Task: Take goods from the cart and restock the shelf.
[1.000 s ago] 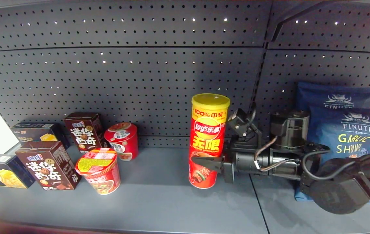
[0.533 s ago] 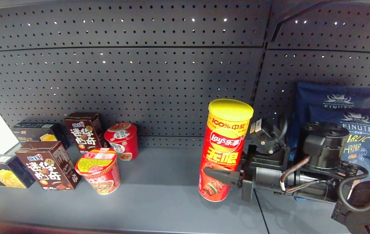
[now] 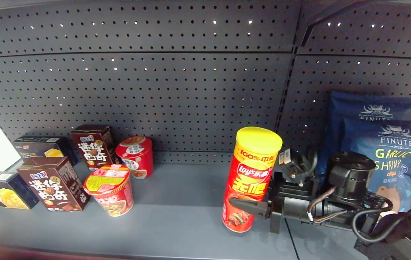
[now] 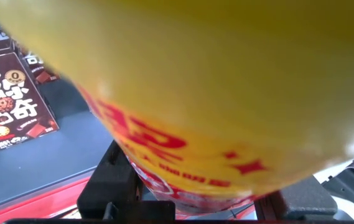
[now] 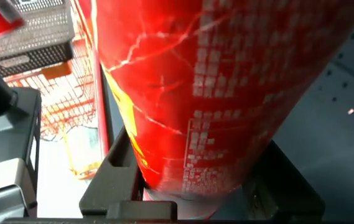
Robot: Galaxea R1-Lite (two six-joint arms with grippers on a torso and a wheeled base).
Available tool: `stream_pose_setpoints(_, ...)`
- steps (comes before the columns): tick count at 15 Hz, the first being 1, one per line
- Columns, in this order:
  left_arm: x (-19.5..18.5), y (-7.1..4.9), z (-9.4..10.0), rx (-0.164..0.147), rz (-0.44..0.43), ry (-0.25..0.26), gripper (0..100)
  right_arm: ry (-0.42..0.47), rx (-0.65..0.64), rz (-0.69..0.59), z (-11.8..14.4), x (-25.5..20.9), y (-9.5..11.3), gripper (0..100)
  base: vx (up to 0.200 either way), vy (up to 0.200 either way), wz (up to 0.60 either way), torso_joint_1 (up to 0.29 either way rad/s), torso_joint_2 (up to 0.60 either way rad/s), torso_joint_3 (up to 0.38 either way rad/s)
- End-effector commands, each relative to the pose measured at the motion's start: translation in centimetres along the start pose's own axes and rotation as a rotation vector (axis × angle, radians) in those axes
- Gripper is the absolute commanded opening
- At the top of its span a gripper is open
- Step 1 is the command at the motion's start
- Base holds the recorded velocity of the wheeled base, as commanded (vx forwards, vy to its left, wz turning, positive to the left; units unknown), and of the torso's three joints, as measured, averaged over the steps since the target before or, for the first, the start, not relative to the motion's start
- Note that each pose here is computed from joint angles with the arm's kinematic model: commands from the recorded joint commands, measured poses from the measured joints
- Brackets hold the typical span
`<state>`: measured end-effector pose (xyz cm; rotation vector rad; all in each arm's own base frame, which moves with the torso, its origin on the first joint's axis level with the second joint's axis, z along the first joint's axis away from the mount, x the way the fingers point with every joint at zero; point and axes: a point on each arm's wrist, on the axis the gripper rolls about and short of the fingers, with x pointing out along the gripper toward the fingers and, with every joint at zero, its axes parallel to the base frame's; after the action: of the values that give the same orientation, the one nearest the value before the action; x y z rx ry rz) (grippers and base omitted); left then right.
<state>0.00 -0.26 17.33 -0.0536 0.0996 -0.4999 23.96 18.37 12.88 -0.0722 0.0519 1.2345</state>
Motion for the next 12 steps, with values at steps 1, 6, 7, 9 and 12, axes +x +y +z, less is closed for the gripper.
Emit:
stream_pose_setpoints(1, 0.0, 0.0, 0.0, -0.001, 0.0, 0.003, 0, 0.031, 0.022, 0.002, -1.2, 0.6, -0.4, 0, 0.0, 0.0, 0.0, 0.0, 0.0, 0.0)
stream_pose_setpoints(6, 0.0, 0.0, -0.1, -0.019, 0.0, 0.005, 0, 0.068, 0.045, 0.004, -2.7, 1.2, -0.6, 0, 0.0, 0.0, 0.0, 0.0, 0.0, 0.0)
stream_pose_setpoints(7, 0.0, 0.0, -0.1, -0.022, 0.0, 0.005, 0, 0.074, 0.05, 0.005, -2.9, 1.2, -0.7, 0, 0.0, 0.0, 0.0, 0.0, 0.0, 0.0)
stream_pose_setpoints(9, 0.1, 0.0, -0.1, -0.023, 0.001, 0.008, 0, 0.083, 0.054, 0.009, -3.2, 1.2, -0.6, 0, 0.0, 0.0, 0.0, 0.0, 0.0, 0.0)
stream_pose_setpoints(12, 0.1, 0.0, -0.2, -0.023, 0.001, 0.011, 0, 0.094, 0.05, 0.01, -3.6, 1.3, -0.6, 0, 0.0, 0.0, 0.0, 0.0, 0.0, 0.0)
